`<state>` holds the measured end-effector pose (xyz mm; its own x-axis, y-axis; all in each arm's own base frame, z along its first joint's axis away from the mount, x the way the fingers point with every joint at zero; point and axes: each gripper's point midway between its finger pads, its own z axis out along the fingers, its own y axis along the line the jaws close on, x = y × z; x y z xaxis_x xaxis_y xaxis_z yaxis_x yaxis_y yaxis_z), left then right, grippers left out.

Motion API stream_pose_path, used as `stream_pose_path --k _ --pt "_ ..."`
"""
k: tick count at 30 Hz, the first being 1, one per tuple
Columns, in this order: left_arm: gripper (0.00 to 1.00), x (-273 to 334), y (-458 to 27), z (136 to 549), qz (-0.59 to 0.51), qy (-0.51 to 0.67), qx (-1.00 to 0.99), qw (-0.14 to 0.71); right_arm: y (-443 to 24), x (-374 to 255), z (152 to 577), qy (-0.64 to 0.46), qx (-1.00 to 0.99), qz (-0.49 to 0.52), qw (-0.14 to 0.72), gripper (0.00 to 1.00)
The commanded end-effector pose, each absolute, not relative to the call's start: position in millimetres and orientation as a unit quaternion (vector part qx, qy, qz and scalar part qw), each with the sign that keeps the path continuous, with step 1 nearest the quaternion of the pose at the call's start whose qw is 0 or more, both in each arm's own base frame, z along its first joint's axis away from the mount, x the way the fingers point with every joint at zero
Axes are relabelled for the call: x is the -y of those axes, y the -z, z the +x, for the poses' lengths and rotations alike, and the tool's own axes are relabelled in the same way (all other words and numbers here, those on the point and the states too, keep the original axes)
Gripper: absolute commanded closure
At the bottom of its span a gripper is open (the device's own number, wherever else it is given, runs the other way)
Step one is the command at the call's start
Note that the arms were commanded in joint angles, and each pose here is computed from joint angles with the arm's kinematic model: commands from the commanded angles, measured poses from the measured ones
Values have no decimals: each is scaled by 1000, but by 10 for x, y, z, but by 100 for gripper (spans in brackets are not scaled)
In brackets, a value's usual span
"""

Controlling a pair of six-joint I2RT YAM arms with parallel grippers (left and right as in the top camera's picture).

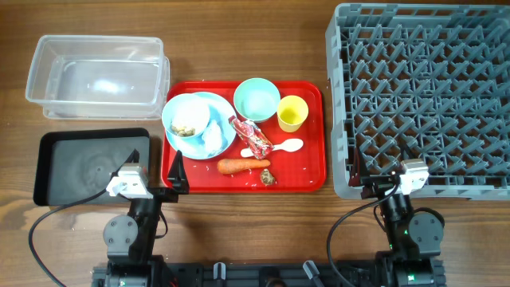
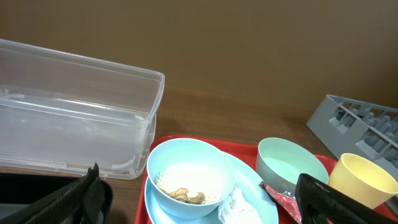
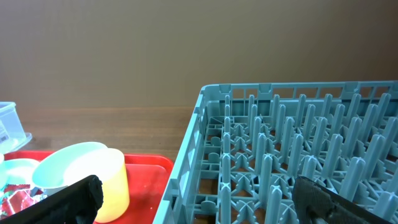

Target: Sort waste into correct bins and load items into the dishwasher rack

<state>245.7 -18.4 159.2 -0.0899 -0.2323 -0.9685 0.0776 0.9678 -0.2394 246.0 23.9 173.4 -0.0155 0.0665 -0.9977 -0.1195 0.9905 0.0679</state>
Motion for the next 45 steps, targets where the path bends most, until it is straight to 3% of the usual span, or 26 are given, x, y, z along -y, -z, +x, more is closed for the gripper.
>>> stream_pose_path --k 1,45 --pt "0 193 -1574 2454 -50 118 -730 671 -1750 -232 2458 -68 -707 -12 704 0" --pt "0 194 -1569 2455 -50 118 -731 670 -1750 -233 2458 -81 -707 0 703 0"
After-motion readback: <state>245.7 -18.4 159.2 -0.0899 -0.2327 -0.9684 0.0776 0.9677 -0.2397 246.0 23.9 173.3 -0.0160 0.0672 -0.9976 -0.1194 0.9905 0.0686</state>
